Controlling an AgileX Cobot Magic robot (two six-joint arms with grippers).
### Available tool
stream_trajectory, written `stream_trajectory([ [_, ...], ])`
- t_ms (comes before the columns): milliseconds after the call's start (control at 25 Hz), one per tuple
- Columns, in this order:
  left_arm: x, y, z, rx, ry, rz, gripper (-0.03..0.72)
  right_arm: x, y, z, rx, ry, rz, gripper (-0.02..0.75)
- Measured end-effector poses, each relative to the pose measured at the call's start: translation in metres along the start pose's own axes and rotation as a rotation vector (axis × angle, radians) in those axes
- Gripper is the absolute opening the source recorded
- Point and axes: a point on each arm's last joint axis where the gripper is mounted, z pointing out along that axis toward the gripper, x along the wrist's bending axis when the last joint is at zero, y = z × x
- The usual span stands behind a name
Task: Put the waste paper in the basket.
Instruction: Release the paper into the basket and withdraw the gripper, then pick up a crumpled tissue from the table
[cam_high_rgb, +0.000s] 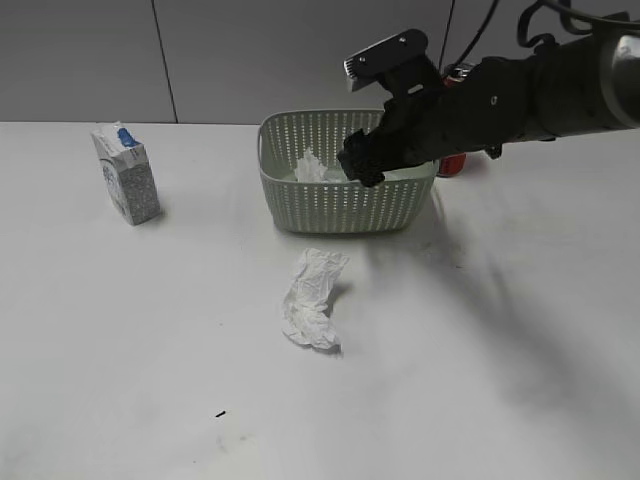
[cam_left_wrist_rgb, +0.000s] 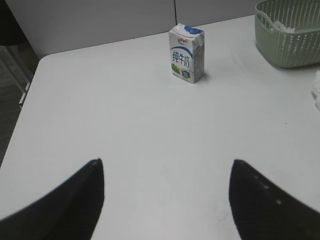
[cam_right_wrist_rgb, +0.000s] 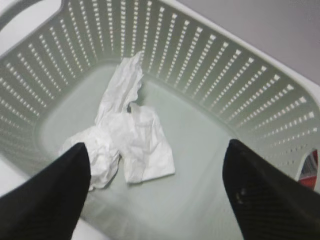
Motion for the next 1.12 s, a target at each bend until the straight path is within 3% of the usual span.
stream_trajectory([
  [320, 0.000, 0.000, 0.000, 0.000, 0.000, 0.000, 0.573, 0.002, 0.021, -0.061, 0.141, 0.081, 0.043, 0.609],
  [480, 0.000, 0.000, 0.000, 0.000, 0.000, 0.000, 0.573, -0.006, 0.023, -0.091, 0.304, 0.117, 0.142, 0.594],
  [840, 0.000, 0.000, 0.000, 0.000, 0.001, 0.000, 0.573, -0.083, -0.021, -0.122, 0.666, 0.037, 0.312, 0.592],
  [1120, 0.003, 0.016, 0.008, 0.025, 0.000, -0.005, 0.573, -0.122, -0.046, -0.158, 0.796, -0.015, 0.436, 0.591],
])
